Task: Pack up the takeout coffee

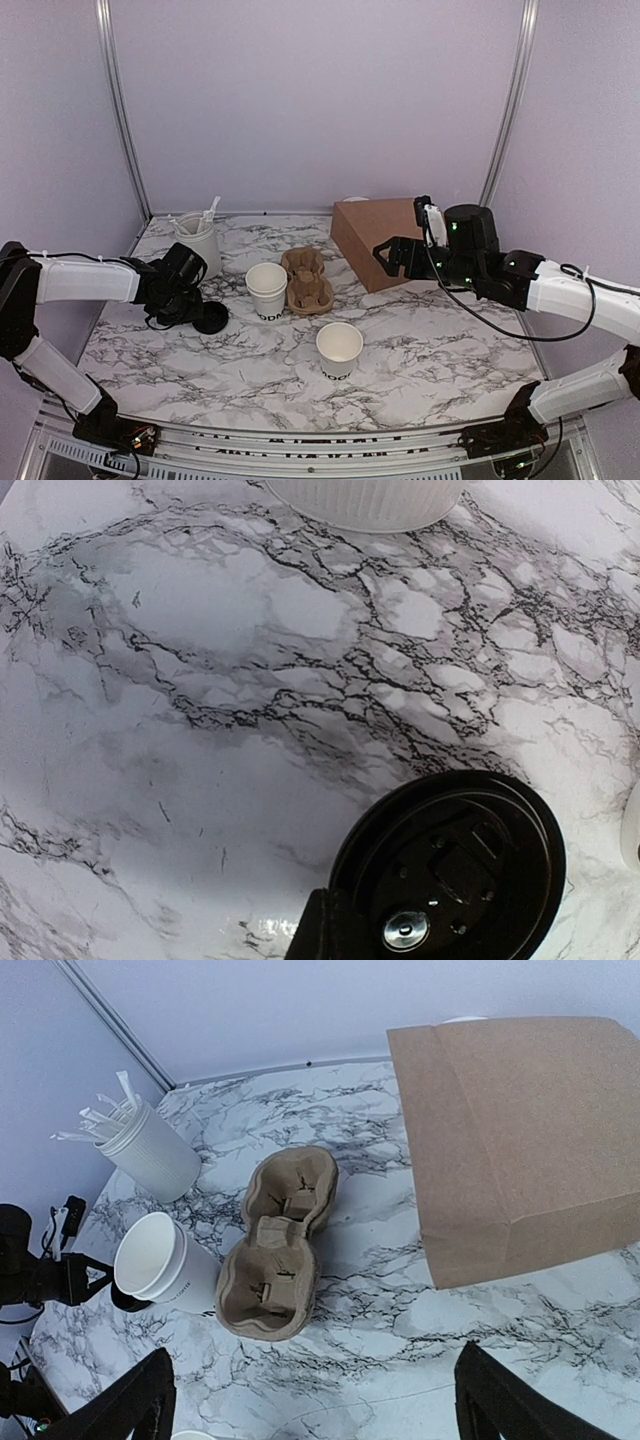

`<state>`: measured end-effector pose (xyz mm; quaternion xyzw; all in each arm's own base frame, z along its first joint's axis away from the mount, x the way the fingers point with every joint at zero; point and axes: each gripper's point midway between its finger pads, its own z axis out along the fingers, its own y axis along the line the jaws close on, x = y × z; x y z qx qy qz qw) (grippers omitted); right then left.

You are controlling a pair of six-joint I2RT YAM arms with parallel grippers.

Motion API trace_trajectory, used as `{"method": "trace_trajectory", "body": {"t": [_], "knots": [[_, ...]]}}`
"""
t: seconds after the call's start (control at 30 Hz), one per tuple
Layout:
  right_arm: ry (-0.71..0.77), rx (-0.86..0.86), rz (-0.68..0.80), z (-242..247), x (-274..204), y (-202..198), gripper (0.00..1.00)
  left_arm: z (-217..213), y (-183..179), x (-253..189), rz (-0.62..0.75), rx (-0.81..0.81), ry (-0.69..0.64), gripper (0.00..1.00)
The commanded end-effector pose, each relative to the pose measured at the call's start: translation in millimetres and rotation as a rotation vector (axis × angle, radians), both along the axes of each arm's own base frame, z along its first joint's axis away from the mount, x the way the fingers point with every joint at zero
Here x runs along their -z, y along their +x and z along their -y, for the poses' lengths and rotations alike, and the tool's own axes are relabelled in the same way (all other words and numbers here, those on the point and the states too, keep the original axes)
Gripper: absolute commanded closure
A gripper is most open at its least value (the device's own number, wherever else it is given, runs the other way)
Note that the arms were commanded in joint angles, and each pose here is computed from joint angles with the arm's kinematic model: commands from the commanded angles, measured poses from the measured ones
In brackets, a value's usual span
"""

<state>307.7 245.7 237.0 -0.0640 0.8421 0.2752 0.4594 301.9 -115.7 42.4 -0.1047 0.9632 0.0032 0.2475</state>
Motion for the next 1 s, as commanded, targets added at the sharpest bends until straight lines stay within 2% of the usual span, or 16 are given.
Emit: {"method": "trace_trajectory", "body": {"t": [0.0, 0.7, 0.97], "knots": [[0.026, 0.007, 0.008, -1, -4, 4, 0.06, -3, -1, -1, 0.004, -0.006, 0.004, 0.99], [0.027, 0.003, 0.011, -2, -3, 4, 0.06, 7, 4, -31, 0.048, 0.019, -0.048, 1.00], [0.025, 0.000, 0.008, -2, -1, 5, 0.06, 8, 0, -11, -0.014, 0.027, -0.037, 0.72]]}}
